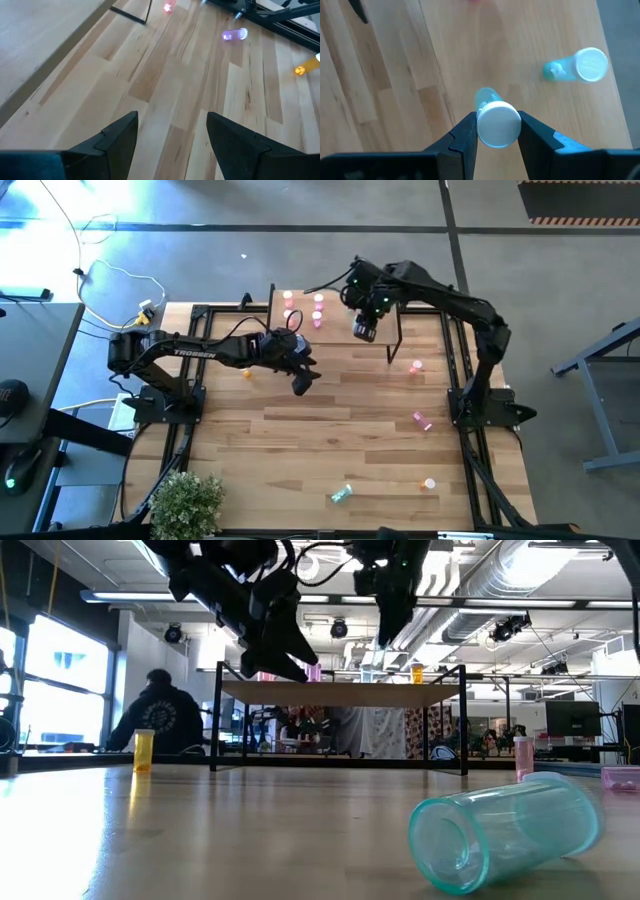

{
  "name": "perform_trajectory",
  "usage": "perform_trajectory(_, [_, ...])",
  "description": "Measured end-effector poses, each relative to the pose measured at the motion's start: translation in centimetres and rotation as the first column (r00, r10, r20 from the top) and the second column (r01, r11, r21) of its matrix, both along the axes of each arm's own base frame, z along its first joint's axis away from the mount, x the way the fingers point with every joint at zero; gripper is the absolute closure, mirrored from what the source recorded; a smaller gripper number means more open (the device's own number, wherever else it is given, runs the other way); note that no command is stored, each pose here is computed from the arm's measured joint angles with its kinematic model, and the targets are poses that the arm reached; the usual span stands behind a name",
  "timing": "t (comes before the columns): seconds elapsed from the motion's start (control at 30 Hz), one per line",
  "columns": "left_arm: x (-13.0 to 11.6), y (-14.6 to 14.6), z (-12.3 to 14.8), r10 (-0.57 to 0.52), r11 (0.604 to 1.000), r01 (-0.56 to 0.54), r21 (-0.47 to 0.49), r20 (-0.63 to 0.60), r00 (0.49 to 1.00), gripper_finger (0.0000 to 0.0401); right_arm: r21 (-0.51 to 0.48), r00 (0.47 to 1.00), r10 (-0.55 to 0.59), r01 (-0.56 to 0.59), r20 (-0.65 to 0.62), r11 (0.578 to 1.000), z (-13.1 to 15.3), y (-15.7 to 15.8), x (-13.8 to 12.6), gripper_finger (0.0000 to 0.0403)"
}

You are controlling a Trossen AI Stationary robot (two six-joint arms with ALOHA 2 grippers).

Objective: Pick and place medicine bottles onto shelf by color
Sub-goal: Put the top blue pill bottle on the shelf aligned with the blue pill bottle on the shelf

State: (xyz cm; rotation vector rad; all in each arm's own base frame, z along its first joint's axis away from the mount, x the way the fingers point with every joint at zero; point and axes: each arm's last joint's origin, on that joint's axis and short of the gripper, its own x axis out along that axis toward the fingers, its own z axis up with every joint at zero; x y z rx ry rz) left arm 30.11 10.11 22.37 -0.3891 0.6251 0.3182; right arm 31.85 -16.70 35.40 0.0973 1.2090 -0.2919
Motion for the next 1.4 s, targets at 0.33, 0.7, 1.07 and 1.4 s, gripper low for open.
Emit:
perform_trajectory(0.33, [0.0, 0.0, 0.0, 0.0, 1.0, 0.0, 0.0, 0.0, 1.0, 0.0174, -0.059, 1.0, 0.006, -0.007, -0.018, 0.998, -1.4, -0.5, 1.6, 0.0291])
perform_trajectory(0.7, [0.0, 0.0, 0.0, 0.0, 1.0, 0.0, 0.0, 0.0, 1.0, 0.0174, -0.052, 0.999, 0.005, -0.007, -0.038, 0.999, -1.8, -0.8, 1.6, 0.0291])
perform_trajectory(1.07, [0.0, 0.0, 0.0, -0.001, 1.0, 0.001, 0.0, 0.0, 1.0, 0.0174, -0.045, 0.998, 0.03, -0.032, -0.055, 0.998, -2.1, -0.8, 1.7, 0.0291])
perform_trajectory(1.4, [0.0, 0.0, 0.0, -0.001, 1.0, 0.001, 0.0, 0.001, 1.0, 0.0174, -0.043, 0.997, 0.034, -0.037, -0.063, 0.998, -2.5, -1.0, 2.0, 0.0291])
